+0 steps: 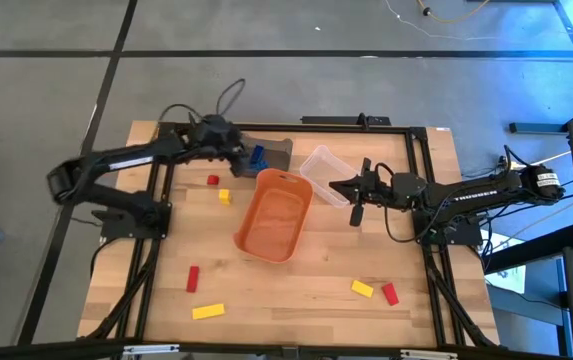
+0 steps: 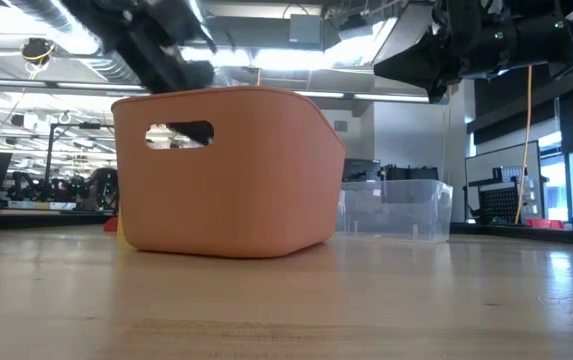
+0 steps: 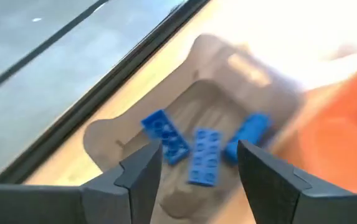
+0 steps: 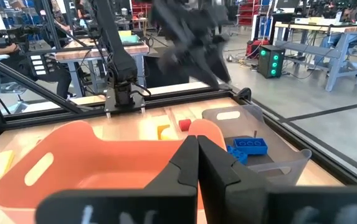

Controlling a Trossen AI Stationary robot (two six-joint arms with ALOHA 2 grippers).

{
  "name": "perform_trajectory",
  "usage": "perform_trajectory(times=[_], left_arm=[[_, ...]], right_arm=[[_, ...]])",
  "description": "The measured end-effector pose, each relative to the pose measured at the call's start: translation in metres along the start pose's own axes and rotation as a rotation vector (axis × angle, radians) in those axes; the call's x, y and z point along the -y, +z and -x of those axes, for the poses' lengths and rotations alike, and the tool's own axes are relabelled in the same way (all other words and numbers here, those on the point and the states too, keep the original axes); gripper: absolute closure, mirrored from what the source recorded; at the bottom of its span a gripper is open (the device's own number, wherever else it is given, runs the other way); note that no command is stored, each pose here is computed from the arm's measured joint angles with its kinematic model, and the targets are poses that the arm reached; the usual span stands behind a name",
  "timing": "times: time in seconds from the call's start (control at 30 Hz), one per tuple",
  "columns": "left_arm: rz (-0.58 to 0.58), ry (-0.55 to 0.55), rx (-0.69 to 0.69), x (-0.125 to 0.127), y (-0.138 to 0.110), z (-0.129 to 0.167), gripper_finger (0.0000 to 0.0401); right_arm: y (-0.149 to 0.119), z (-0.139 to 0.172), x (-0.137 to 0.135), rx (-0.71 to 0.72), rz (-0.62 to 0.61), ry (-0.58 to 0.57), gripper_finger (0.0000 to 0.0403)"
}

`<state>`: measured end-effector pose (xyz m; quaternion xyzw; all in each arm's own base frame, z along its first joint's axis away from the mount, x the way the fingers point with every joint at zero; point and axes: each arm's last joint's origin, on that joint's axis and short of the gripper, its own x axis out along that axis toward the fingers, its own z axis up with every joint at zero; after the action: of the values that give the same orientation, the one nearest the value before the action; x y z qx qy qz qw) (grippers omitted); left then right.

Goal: Sort & place blocks by color
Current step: Put the top yellow block into the orange bin

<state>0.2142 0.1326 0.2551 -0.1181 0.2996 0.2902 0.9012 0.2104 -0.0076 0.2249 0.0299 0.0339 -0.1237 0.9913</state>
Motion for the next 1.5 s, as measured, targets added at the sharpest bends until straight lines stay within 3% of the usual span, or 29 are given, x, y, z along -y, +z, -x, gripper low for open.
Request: perform_trajectory(times=[0.17,0.4,0.63,0.83,1.5], left_arm=[[0.017,-0.173,0.158,0.022,-0.007,0.039,0.0205],[-0.068,-0.406,0.408,0.06,-0.066,0.054,0.0205],[-0.038,-0.393,0.571,0.066,-0.12,0.048,0.0205],[0.006,-0.325,0.622,0.063,-0.121,0.05,0.0205],[-0.003,-0.336,0.611,0.063,-0.121,0.05,0.0205]], right_arm=[[0.0,0.0,0.0,0.0,0.0,0.0,0.0402],[0.0,0.0,0.0,0.0,-0.005,0.0,0.0402],[0.0,0.0,0.0,0.001,-0.005,0.0,0.0402],[0.0,0.0,0.0,0.002,-0.005,0.0,0.0402],[0.001,0.0,0.0,0.005,0.02,0.008,0.0402]])
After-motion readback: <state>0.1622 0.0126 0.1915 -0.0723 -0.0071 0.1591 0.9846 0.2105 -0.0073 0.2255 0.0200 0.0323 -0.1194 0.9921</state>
